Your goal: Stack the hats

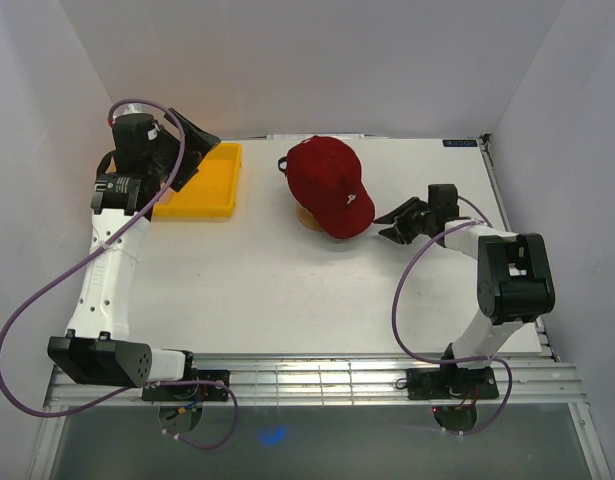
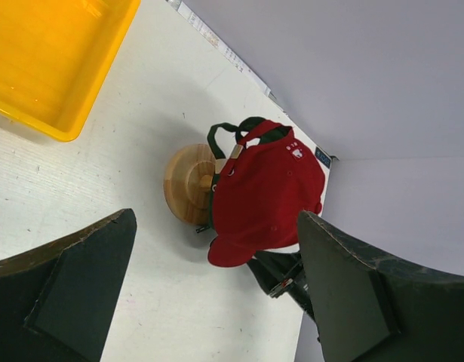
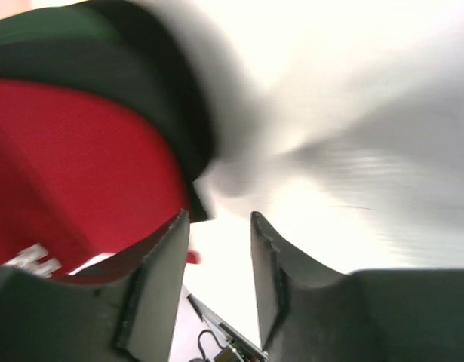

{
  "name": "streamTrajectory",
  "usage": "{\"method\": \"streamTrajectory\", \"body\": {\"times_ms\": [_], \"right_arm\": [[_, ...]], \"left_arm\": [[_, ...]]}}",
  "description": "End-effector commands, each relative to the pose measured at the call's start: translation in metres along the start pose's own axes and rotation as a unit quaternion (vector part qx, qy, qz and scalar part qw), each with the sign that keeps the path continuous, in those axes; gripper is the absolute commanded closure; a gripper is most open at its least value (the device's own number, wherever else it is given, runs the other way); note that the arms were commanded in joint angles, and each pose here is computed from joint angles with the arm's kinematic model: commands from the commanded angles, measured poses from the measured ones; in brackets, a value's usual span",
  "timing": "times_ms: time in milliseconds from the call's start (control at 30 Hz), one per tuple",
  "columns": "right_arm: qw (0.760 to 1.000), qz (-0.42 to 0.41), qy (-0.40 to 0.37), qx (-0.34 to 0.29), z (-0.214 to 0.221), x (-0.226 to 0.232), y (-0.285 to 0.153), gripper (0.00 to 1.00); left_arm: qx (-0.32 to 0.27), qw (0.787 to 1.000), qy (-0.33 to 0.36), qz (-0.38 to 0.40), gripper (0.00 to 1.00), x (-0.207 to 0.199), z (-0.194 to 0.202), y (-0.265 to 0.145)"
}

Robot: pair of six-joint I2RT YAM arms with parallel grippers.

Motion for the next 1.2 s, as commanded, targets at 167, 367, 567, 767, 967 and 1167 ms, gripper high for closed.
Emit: {"method": "streamTrajectory", "body": {"times_ms": [167,367,567,767,967,1167], "right_arm": [[0.996,0.086,0.005,0.019,0.016,-0.027,-0.007,0.45],[0.998,0.049,-0.018,-0.017,0.018,-0.007,-0.038,0.40],[0.995,-0.024,-0.079,-0.053,0.030,0.017,-0.078,0.36],[0.979,-0.084,-0.173,-0.061,0.050,0.027,-0.109,0.33],[0.955,-0.117,-0.267,-0.061,0.057,0.037,-0.132,0.32],[0.938,-0.126,-0.316,-0.074,0.054,0.047,-0.143,0.31]], "left_arm": [[-0.014,1.000,0.005,0.019,0.02,-0.004,-0.003,-0.020],[-0.028,1.000,0.009,0.004,0.02,0.001,-0.009,-0.016],[-0.106,0.993,0.003,-0.061,0.02,0.024,-0.048,-0.001],[-0.172,0.974,-0.008,-0.145,0.02,0.062,-0.093,0.047],[-0.198,0.953,0.097,-0.208,0.03,0.096,-0.126,0.130],[-0.207,0.920,0.181,-0.278,0.05,0.129,-0.150,0.195]]}}
Point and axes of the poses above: each gripper's point midway between its finger pads, its own y axis out along the fingers, its own x axis along the line the jaws close on, z = x × y, the point moved 9 cm from there along -y, back along the fingers, and after that the axes turned 15 degrees about -y, right-handed, at the moved point
